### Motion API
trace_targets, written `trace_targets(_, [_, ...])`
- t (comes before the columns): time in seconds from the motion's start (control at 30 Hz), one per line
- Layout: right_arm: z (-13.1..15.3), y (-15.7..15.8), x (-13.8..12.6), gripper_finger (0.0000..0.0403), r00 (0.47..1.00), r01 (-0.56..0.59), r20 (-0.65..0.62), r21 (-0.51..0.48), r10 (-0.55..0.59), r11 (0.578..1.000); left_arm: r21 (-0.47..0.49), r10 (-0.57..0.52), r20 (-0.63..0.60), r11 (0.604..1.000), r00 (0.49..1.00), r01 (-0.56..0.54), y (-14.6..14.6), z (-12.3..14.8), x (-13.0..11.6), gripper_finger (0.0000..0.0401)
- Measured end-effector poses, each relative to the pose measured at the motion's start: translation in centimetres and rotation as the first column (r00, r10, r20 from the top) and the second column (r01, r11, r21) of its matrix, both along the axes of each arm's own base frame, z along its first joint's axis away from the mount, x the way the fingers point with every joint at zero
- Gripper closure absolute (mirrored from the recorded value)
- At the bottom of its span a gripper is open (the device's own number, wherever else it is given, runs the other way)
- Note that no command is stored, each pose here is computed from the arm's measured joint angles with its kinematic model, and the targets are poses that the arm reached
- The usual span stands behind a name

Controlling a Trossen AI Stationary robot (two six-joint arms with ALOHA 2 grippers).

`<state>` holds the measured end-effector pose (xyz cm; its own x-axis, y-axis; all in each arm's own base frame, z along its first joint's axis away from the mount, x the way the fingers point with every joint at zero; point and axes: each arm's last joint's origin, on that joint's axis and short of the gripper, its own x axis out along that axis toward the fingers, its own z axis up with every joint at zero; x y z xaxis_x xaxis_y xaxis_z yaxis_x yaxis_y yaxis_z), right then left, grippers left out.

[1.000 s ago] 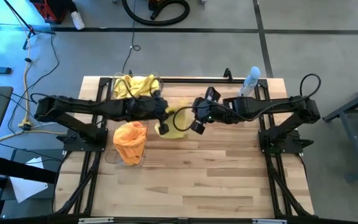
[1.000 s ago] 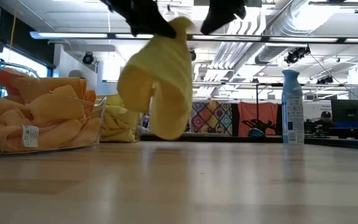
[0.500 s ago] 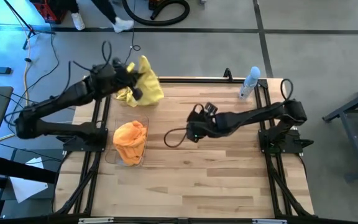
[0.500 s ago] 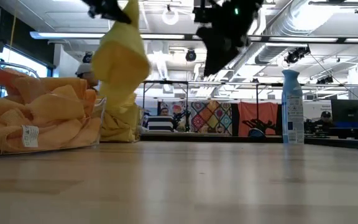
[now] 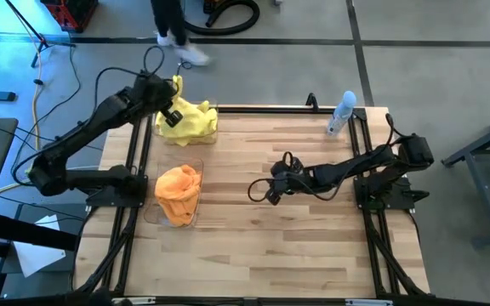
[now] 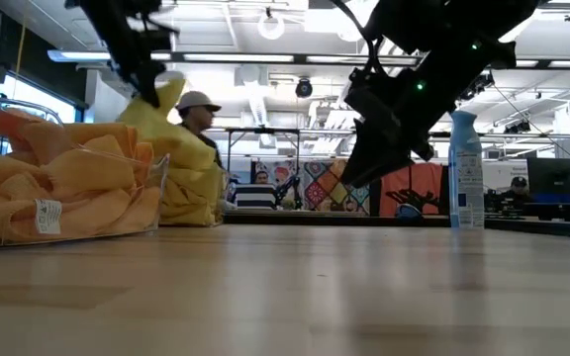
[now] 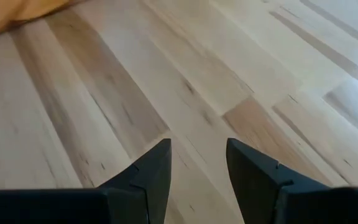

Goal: Sort microfiber towel by color & place in baskets
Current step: Put the yellow microfiber towel into the top transparent bin

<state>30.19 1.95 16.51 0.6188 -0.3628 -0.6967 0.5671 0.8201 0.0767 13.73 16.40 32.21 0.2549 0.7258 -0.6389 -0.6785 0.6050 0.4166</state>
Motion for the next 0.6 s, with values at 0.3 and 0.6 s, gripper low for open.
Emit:
trace_targets(0.3, [0.2,-0.1,0.3,0.0254,0.999,-0.035,0.019,0.005,0.035,0.999,-0.178,0.111,-0.052,0.977,0.992,-0.119,3.6,-5.4,1.8,0.0398])
trace_targets(0.6, [0.1,-0.1,0.2,0.0254,0.999,-0.048,0.006,-0.007,0.048,0.999,-0.474,0.244,0.053,0.860,0.968,-0.191,5.4,-9.8,3.6,0.0329])
